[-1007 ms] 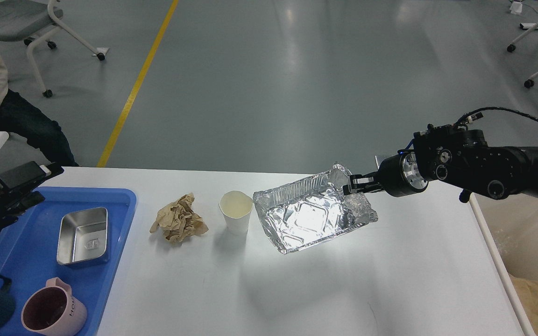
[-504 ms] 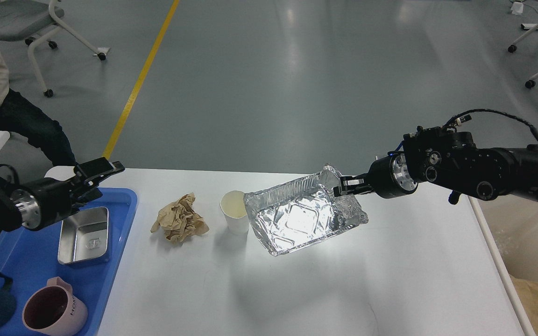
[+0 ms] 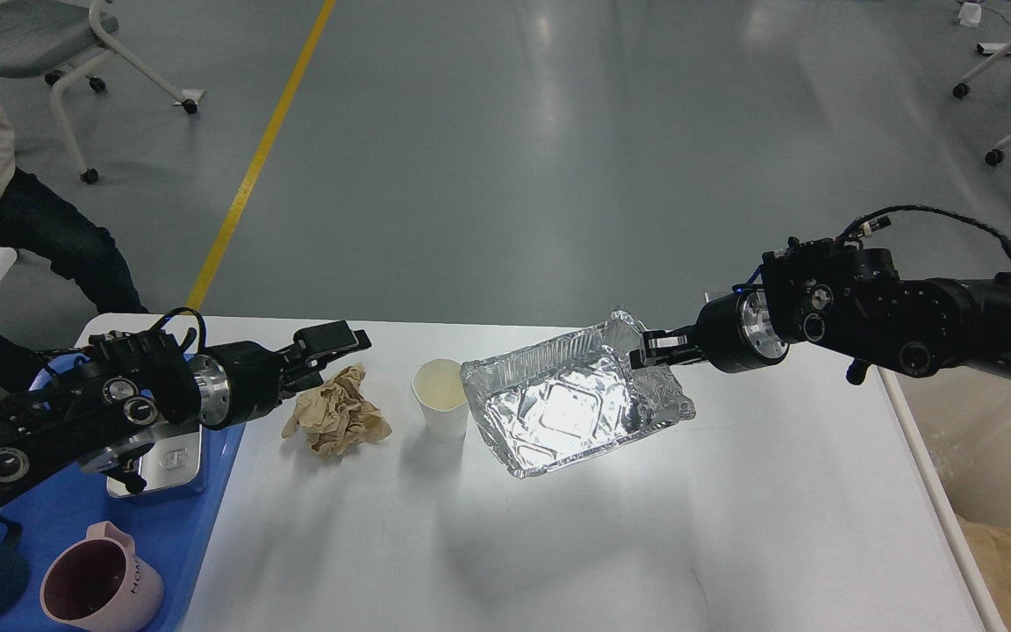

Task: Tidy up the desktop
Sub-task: 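Reach the left gripper to the white paper cup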

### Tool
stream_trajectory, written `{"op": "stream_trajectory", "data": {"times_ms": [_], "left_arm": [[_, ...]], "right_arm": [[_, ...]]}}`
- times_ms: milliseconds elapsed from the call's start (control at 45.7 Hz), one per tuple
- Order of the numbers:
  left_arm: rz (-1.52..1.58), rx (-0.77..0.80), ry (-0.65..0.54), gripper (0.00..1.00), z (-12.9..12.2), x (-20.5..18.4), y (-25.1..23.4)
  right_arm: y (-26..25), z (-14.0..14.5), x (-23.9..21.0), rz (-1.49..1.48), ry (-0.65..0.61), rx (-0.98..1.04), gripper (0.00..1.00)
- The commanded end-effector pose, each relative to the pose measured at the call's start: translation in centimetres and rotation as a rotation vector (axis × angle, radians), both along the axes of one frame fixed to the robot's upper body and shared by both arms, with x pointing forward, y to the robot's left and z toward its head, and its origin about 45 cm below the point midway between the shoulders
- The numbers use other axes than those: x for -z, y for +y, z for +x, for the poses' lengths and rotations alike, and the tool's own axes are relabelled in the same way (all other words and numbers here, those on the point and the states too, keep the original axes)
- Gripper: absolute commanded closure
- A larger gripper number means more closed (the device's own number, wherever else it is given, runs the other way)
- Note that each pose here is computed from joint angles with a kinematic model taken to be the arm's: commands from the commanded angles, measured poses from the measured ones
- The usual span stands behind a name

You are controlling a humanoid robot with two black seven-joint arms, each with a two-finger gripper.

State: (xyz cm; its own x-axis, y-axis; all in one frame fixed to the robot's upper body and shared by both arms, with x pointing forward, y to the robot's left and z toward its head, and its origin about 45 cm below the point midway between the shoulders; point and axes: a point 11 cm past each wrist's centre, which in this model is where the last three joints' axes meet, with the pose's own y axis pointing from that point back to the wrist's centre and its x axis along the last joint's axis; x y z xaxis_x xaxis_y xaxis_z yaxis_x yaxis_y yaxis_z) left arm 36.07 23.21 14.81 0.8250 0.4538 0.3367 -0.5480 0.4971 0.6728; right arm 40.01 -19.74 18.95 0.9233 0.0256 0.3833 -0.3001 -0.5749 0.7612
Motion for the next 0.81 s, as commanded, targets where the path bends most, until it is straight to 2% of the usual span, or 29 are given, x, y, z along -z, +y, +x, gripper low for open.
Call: {"op": "stream_trajectory", "data": {"times_ms": [0, 569, 788], "left_arm": [[0.038, -0.005, 0.0, 0.04, 0.6, 1.0, -0.3], [0.027, -0.004, 0.014, 0.07, 2.2, 4.4, -6.1], [0.017, -0.003, 0.029, 0.15, 2.1, 5.3, -7.8]], "right_arm": [[-0.1, 0.0, 0.0, 0.001, 0.0, 0.004, 1.0], [-0.3, 0.0, 0.1, 0.0, 0.0, 0.007, 1.0], [-0.4, -0.1, 0.2, 0.0, 0.003, 0.01, 1.0]]}}
